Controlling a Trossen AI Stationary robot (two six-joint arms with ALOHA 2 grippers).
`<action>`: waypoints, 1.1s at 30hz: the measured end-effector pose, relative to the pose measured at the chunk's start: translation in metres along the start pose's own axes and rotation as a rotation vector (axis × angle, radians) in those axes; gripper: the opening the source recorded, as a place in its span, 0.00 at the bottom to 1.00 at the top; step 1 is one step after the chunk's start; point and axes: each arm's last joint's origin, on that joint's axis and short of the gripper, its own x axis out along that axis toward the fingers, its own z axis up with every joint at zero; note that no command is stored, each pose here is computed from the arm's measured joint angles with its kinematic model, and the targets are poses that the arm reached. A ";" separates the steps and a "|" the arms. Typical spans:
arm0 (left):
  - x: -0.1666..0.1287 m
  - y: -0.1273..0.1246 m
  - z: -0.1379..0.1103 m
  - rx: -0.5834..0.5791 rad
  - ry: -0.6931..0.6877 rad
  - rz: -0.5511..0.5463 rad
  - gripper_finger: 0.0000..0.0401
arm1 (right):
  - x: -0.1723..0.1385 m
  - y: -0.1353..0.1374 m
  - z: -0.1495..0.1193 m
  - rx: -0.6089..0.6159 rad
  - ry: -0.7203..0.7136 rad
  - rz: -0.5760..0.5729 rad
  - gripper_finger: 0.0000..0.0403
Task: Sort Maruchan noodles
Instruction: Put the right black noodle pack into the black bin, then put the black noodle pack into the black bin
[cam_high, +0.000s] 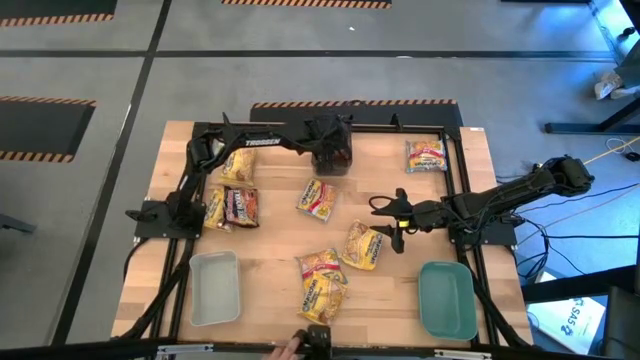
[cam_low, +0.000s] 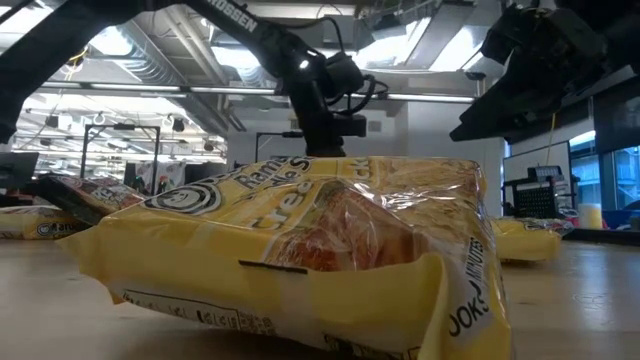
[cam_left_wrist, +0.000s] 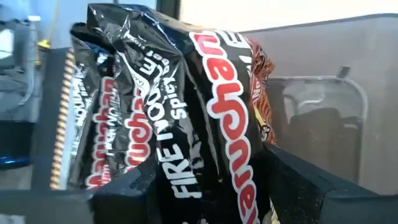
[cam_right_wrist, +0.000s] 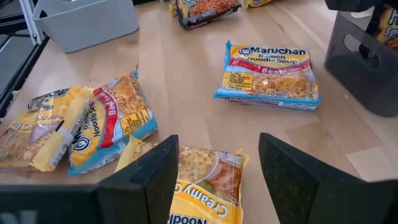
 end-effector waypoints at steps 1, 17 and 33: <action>-0.001 -0.001 0.001 0.007 -0.002 0.008 0.53 | 0.000 0.000 0.000 0.000 0.001 -0.001 0.51; -0.010 -0.019 0.019 0.171 -0.070 0.072 0.54 | 0.000 0.000 0.000 -0.008 0.001 0.000 0.51; -0.065 -0.003 0.030 0.062 -0.163 0.138 0.54 | 0.000 0.000 0.000 -0.001 0.001 0.001 0.51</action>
